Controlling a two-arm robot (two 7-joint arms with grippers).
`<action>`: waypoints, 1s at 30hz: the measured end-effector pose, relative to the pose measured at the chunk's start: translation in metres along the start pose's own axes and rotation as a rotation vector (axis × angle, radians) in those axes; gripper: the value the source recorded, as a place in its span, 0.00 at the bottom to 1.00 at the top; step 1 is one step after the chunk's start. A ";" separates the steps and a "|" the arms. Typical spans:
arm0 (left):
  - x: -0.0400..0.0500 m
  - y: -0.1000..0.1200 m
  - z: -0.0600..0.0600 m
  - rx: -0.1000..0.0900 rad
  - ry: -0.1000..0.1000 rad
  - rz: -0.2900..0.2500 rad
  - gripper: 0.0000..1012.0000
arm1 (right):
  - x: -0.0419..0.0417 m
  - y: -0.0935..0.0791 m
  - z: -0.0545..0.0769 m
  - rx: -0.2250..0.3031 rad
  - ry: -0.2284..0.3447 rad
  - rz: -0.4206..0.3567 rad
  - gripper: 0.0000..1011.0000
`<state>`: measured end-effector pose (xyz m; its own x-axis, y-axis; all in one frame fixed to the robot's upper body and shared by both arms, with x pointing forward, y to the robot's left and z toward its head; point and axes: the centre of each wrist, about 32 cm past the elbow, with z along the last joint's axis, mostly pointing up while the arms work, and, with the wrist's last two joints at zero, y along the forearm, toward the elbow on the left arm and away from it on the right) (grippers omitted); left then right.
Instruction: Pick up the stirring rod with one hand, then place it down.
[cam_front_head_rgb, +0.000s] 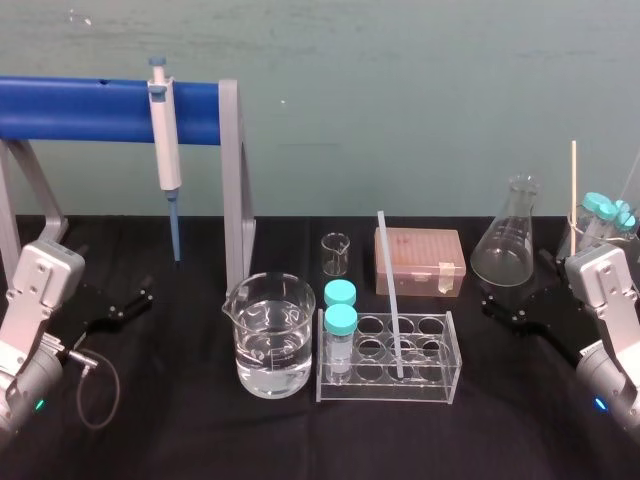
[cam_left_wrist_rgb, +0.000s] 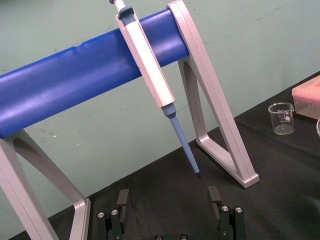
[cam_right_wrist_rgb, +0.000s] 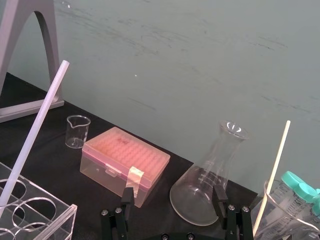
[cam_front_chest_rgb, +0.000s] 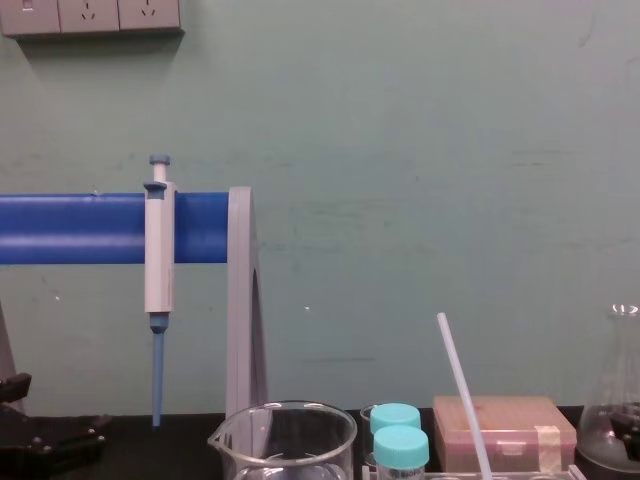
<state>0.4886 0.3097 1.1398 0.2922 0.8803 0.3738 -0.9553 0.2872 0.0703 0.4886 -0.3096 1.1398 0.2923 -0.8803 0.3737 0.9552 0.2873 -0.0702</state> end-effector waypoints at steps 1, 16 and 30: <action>0.0000 0.000 0.000 0.000 0.000 0.000 0.99 | 0.0000 0.000 0.000 0.000 0.000 0.000 0.99; 0.0000 0.000 0.000 0.000 0.000 0.000 0.99 | 0.0000 0.000 0.000 0.000 0.000 0.000 0.99; 0.0000 0.000 0.000 0.000 0.000 0.000 0.99 | 0.0000 0.000 0.000 0.000 0.000 0.000 0.99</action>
<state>0.4886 0.3097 1.1398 0.2923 0.8803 0.3737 -0.9553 0.2873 0.0702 0.4886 -0.3097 1.1398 0.2923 -0.8803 0.3737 0.9552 0.2873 -0.0703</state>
